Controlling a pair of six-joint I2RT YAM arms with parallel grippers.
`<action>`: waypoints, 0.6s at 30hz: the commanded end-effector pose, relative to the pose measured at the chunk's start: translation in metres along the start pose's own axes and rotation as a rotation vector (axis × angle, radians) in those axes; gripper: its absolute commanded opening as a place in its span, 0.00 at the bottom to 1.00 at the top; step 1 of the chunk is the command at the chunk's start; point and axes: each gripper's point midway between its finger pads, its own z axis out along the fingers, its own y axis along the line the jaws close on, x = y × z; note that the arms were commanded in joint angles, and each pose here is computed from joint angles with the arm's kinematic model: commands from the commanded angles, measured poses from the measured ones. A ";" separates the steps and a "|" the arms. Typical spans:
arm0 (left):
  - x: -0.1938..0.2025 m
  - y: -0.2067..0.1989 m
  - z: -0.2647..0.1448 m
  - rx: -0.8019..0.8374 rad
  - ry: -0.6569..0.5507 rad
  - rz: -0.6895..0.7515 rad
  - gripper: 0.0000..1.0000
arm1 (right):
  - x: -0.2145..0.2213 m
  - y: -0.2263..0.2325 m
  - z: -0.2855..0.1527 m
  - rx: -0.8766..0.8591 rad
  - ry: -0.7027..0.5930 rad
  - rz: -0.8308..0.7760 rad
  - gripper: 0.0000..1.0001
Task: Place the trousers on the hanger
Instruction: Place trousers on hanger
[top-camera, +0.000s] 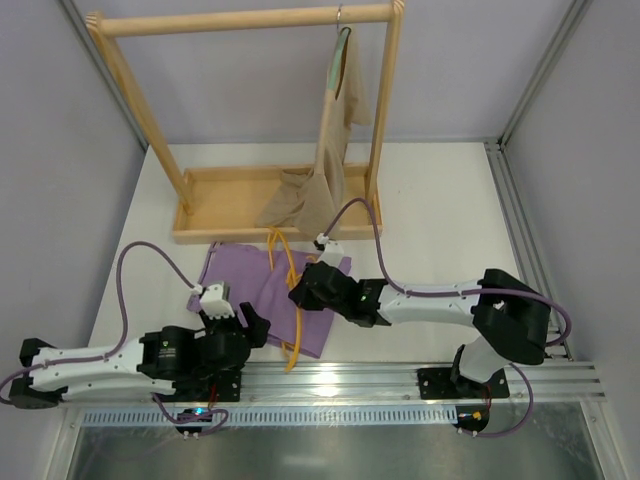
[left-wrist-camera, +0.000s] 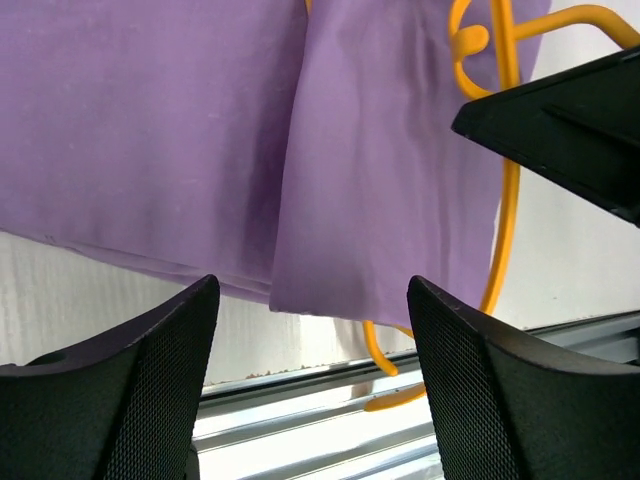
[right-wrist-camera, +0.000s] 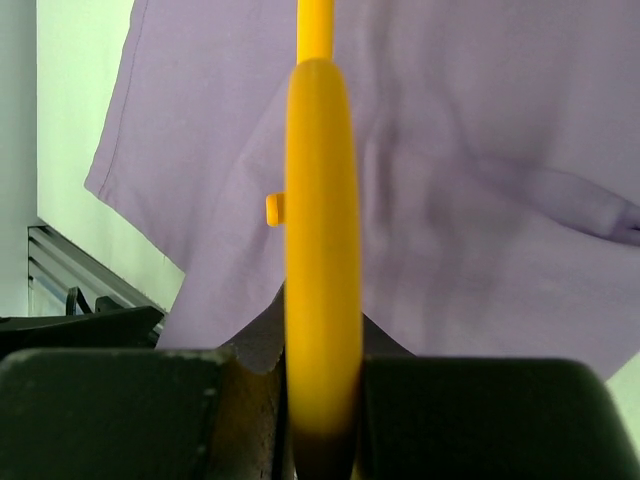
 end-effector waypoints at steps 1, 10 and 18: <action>-0.020 -0.024 0.000 0.000 -0.018 -0.020 0.77 | -0.013 0.000 -0.010 -0.007 -0.060 0.028 0.04; -0.041 -0.036 0.034 -0.009 0.149 -0.009 0.80 | -0.011 -0.011 -0.020 -0.009 -0.066 0.033 0.04; -0.040 -0.036 0.062 0.021 0.307 -0.013 0.80 | -0.012 -0.013 -0.025 -0.020 -0.075 0.033 0.04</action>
